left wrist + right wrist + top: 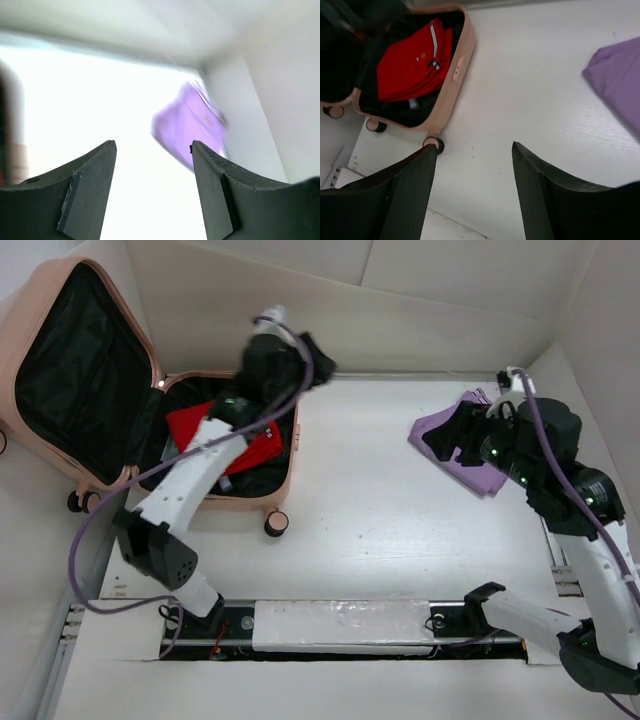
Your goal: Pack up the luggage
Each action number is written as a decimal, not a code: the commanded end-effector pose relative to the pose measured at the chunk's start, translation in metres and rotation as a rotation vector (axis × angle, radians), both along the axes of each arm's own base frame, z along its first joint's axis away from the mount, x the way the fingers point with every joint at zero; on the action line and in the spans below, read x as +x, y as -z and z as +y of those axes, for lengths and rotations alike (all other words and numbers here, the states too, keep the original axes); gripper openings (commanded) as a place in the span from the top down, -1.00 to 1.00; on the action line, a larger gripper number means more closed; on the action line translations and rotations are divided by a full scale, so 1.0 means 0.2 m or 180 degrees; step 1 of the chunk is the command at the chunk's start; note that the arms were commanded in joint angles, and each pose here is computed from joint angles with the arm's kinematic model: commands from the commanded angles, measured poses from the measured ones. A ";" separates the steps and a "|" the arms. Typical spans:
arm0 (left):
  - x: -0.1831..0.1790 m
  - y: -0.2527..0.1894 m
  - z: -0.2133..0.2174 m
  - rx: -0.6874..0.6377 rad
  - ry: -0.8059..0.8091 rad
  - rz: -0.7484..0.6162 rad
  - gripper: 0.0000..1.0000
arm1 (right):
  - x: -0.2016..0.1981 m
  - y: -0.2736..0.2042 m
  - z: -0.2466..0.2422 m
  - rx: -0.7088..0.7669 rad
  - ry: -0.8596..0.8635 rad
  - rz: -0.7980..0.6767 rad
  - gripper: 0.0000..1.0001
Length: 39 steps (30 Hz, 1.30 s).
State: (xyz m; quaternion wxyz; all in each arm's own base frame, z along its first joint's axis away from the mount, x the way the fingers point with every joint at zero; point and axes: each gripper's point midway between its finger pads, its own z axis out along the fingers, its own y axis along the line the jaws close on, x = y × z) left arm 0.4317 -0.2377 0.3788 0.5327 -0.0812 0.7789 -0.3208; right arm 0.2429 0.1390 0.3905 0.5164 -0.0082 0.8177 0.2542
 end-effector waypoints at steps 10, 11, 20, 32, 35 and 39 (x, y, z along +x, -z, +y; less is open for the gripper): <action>-0.35 1.04 -1.57 0.0218 0.1383 0.1255 -0.12 | -0.14 -0.27 -0.21 0.0134 0.0504 -0.0392 -0.34; -0.34 1.06 -1.60 0.0116 0.1388 0.1303 -0.12 | -0.17 -0.26 -0.22 0.0169 0.0513 -0.0388 -0.34; -0.33 1.48 -1.81 -0.0434 0.1222 0.1727 -0.10 | -0.23 -0.11 -0.15 0.0194 0.0220 -0.0117 -0.32; -0.28 1.75 -1.90 -0.0995 0.0558 0.2206 0.09 | -0.30 -0.07 -0.10 0.0303 -0.0037 -0.0081 -0.30; -0.26 1.75 -1.91 -0.1182 0.0417 0.2268 0.30 | -0.33 -0.08 -0.06 0.0359 -0.0179 -0.0097 -0.30; -0.23 1.73 -1.91 -0.1334 0.0291 0.2298 0.57 | -0.35 -0.09 -0.06 0.0388 -0.0246 -0.0114 -0.30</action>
